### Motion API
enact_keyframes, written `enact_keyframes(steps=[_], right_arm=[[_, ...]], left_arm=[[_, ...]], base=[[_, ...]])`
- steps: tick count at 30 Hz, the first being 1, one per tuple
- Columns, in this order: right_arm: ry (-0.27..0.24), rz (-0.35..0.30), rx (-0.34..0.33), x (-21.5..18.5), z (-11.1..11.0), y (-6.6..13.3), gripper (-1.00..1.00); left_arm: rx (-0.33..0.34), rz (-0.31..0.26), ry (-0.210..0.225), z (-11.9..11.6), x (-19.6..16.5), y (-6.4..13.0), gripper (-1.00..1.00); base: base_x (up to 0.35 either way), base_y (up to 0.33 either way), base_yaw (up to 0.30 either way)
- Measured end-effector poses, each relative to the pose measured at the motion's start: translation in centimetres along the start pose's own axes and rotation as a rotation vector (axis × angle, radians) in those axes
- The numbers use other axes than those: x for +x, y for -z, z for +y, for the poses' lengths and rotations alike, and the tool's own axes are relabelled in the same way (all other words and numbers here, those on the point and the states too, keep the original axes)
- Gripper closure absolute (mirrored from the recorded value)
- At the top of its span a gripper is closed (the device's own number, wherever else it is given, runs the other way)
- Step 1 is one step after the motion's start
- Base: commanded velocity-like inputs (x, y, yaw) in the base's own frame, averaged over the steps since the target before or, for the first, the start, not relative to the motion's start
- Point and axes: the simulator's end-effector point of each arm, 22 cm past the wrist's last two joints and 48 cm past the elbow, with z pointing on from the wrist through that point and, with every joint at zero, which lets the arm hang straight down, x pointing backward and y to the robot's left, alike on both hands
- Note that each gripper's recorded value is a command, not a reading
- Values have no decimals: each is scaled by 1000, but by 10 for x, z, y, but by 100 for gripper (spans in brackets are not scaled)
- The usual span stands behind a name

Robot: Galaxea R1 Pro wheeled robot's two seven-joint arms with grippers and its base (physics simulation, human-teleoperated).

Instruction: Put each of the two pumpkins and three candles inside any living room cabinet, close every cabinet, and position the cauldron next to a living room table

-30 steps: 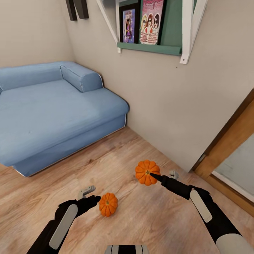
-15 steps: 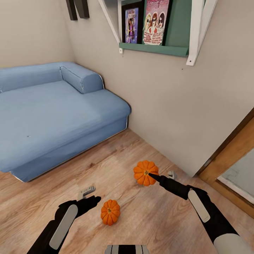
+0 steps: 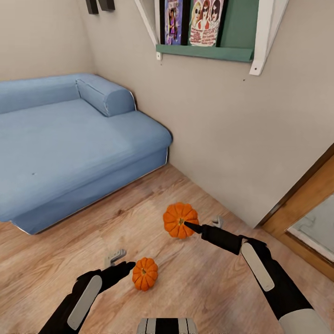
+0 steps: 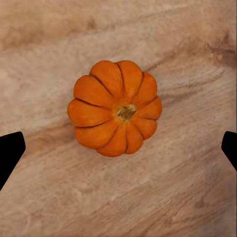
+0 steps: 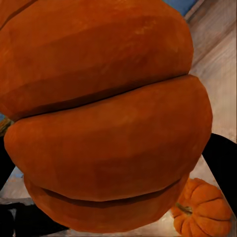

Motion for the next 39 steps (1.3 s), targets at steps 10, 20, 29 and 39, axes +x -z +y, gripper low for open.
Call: enact_keyframes(steps=[10, 20, 29, 39], right_arm=[[12, 74, -42, 21, 20, -3, 100], [-22, 95, -28, 35, 2, -9, 100], [-54, 109, -18, 47, -14, -13, 100], [-85, 130, -4, 62, -31, -18, 100]], left_arm=[[64, 10, 32, 9, 15, -21, -100], [193, 24, 26, 9, 14, -23, -100], [213, 44, 27, 23, 18, -28, -100], [269, -58, 137, 65, -32, -17, -100]], base=[[0, 0, 0], [0, 0, 0], [0, 0, 0], [0, 0, 0]])
